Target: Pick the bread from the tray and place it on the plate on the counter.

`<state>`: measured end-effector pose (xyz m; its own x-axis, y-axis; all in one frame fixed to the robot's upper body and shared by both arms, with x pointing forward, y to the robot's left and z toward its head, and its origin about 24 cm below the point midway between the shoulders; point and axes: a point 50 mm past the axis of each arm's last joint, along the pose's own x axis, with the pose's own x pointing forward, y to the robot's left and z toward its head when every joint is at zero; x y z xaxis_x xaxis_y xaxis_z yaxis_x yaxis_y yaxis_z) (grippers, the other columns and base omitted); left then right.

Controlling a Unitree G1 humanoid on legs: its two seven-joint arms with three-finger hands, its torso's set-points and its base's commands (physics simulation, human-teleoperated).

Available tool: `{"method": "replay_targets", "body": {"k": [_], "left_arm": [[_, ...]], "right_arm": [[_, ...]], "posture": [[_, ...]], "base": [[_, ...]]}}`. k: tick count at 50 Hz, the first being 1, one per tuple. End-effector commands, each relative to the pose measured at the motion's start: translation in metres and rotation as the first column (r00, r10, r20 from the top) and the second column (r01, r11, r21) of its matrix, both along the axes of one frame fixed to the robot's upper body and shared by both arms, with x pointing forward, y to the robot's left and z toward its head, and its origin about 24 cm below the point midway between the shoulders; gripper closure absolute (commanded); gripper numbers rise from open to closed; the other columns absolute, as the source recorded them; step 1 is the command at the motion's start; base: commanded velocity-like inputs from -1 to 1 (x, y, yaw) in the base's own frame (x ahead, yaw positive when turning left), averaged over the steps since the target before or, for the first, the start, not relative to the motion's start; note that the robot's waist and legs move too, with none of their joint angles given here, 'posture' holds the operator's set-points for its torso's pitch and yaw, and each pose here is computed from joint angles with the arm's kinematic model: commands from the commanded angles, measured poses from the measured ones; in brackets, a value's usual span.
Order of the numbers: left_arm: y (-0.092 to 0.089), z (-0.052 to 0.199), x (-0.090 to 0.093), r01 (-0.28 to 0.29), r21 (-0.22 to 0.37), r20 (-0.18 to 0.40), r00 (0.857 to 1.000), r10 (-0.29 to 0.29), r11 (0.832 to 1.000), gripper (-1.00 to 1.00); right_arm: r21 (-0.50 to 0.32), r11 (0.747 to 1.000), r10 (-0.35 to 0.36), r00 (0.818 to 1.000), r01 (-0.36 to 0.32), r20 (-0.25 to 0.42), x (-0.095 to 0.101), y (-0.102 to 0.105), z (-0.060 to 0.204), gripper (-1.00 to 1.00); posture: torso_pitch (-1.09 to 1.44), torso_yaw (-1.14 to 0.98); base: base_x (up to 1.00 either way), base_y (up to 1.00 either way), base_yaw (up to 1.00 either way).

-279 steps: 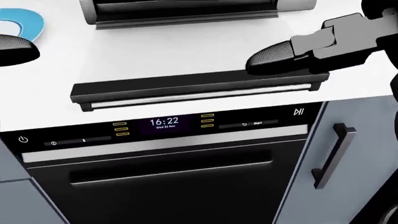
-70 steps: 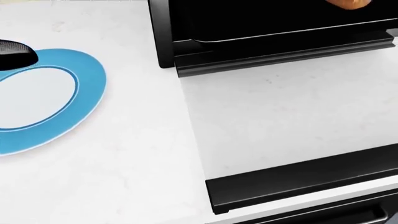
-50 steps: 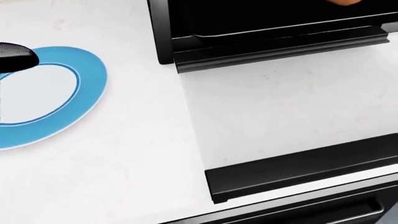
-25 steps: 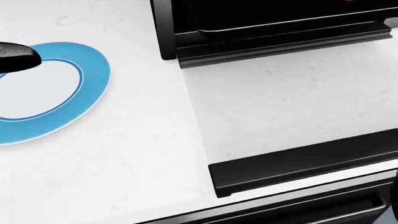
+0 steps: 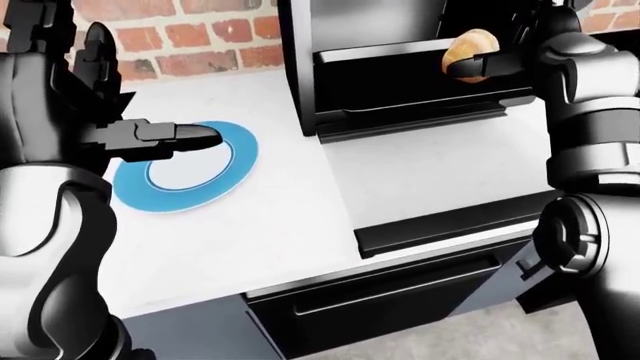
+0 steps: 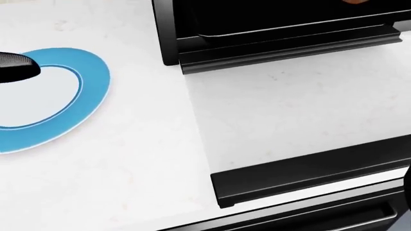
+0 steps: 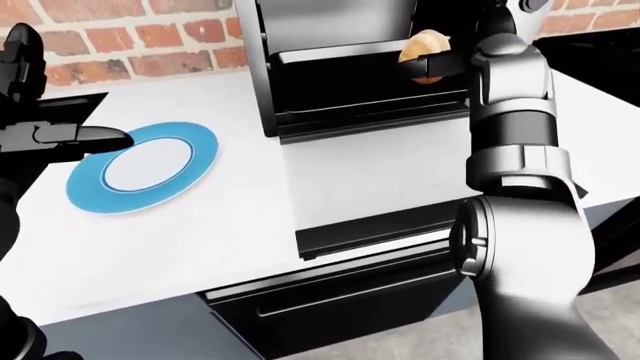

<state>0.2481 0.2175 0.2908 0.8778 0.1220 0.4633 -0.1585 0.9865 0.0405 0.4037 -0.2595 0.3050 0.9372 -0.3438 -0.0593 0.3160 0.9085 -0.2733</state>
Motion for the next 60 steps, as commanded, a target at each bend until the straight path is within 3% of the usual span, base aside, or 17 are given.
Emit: {"method": "replay_targets", "body": {"k": [1,25,27,29,31,60], "left_arm": [[-0.0004,0.0118,-0.0059,-0.006,0.013,0.074,0.997,0.005,1.000,-1.00],[-0.0020,0.0146,-0.0040,-0.003,0.016,0.075,0.997,0.002,1.000,-1.00],[-0.0017,0.0146,-0.0043,-0.004,0.016,0.076,0.997,0.003,1.000,-1.00],[-0.0015,0.0147,-0.0045,-0.004,0.016,0.076,0.997,0.003,1.000,-1.00],[-0.0009,0.0151,-0.0059,-0.006,0.016,0.078,0.997,0.005,1.000,-1.00],[0.0032,0.0186,-0.0127,-0.013,0.007,0.085,0.996,0.012,1.000,-1.00]], "right_arm": [[-0.027,1.000,0.007,0.994,-0.004,0.114,-0.0049,0.0026,0.0294,-1.00],[-0.036,0.999,0.038,0.995,-0.034,0.096,-0.0001,0.0055,0.0230,-0.99],[-0.036,0.999,0.040,0.995,-0.036,0.096,-0.0003,0.0055,0.0234,-0.81],[-0.037,0.998,0.046,0.995,-0.043,0.093,-0.0001,0.0064,0.0230,-0.80],[-0.038,0.998,0.053,0.995,-0.049,0.086,0.0004,0.0073,0.0215,-0.65],[-0.089,0.995,0.046,0.996,-0.039,0.083,0.0008,0.0084,0.0219,0.08]], "posture": [[0.00,0.00],[0.00,0.00],[0.00,0.00],[0.00,0.00],[0.00,0.00],[0.00,0.00]], "base": [[0.00,0.00,0.00],[0.00,0.00,0.00],[0.00,0.00,0.00],[0.00,0.00,0.00],[0.00,0.00,0.00],[0.00,0.00,0.00]]}}
